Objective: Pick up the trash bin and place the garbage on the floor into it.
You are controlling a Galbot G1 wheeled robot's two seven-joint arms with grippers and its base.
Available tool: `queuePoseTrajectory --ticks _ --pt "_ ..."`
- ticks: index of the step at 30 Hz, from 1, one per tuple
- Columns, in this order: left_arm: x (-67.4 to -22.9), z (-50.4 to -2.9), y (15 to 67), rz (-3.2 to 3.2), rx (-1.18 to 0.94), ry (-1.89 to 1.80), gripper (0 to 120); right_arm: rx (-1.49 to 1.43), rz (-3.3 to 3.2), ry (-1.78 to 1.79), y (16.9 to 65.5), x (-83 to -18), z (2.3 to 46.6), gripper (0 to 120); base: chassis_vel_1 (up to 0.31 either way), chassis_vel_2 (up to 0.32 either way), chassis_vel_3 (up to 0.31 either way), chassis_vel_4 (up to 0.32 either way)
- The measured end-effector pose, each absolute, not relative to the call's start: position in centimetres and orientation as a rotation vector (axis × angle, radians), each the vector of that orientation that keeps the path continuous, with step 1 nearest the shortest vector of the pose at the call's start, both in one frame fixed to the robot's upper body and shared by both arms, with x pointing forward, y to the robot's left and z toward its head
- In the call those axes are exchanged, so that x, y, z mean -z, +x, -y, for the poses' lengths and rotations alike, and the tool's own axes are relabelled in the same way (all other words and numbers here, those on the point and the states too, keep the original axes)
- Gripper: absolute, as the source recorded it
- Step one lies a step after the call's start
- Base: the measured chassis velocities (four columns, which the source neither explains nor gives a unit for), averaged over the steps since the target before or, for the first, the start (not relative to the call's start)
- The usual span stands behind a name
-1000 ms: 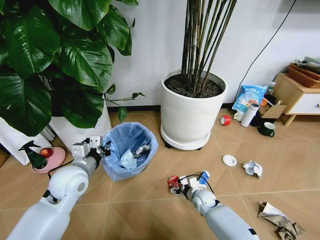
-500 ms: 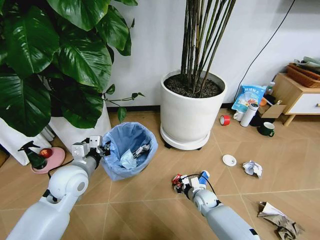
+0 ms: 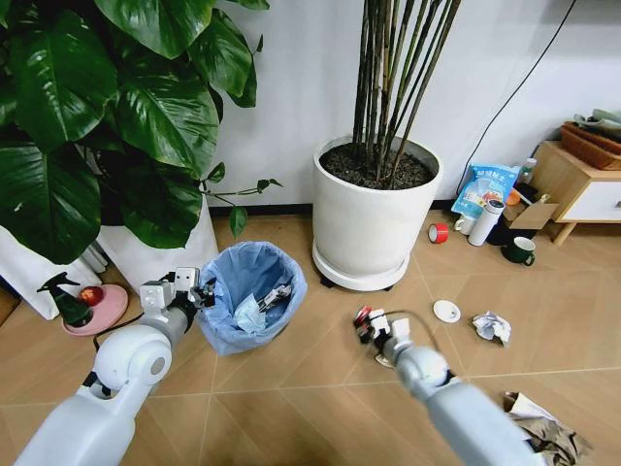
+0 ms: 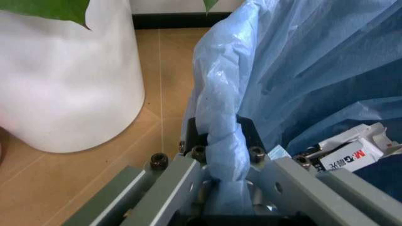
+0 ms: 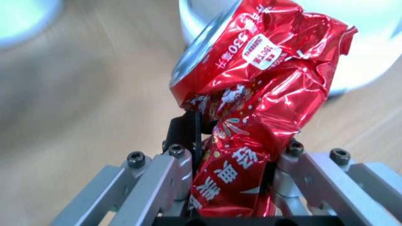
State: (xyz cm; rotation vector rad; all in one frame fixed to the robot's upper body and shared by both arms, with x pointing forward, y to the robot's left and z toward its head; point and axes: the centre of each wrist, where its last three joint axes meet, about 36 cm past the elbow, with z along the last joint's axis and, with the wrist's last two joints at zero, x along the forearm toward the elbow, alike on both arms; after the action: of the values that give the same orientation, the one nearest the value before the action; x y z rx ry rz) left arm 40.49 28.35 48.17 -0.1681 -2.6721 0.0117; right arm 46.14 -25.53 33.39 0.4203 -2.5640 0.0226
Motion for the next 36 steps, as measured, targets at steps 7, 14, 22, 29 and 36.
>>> queuePoseTrajectory --ticks 7,14,22,29,36 --pt "-47.9 -28.4 41.1 2.653 -0.017 -0.176 0 0.097 2.755 0.580 45.3 -44.3 25.1 19 0.000 0.000 0.000 0.000" --pt "-47.1 -27.6 41.8 2.620 -0.025 -0.209 0 0.192 2.820 0.781 43.9 -51.1 22.7 19 0.000 0.000 0.000 0.000" --pt "-46.4 -25.7 42.7 2.585 -0.024 -0.282 0 0.233 2.783 1.040 41.8 -55.0 19.8 19 0.000 0.000 0.000 0.000" --pt "-46.2 -23.8 43.7 2.572 -0.022 -0.334 0 0.194 2.641 1.182 40.6 -53.7 17.4 23 0.000 0.000 0.000 0.000" --pt "-46.5 -23.2 44.1 2.576 -0.026 -0.346 0 0.115 2.569 1.133 40.8 -52.0 16.5 49 0.000 0.000 0.000 0.000"
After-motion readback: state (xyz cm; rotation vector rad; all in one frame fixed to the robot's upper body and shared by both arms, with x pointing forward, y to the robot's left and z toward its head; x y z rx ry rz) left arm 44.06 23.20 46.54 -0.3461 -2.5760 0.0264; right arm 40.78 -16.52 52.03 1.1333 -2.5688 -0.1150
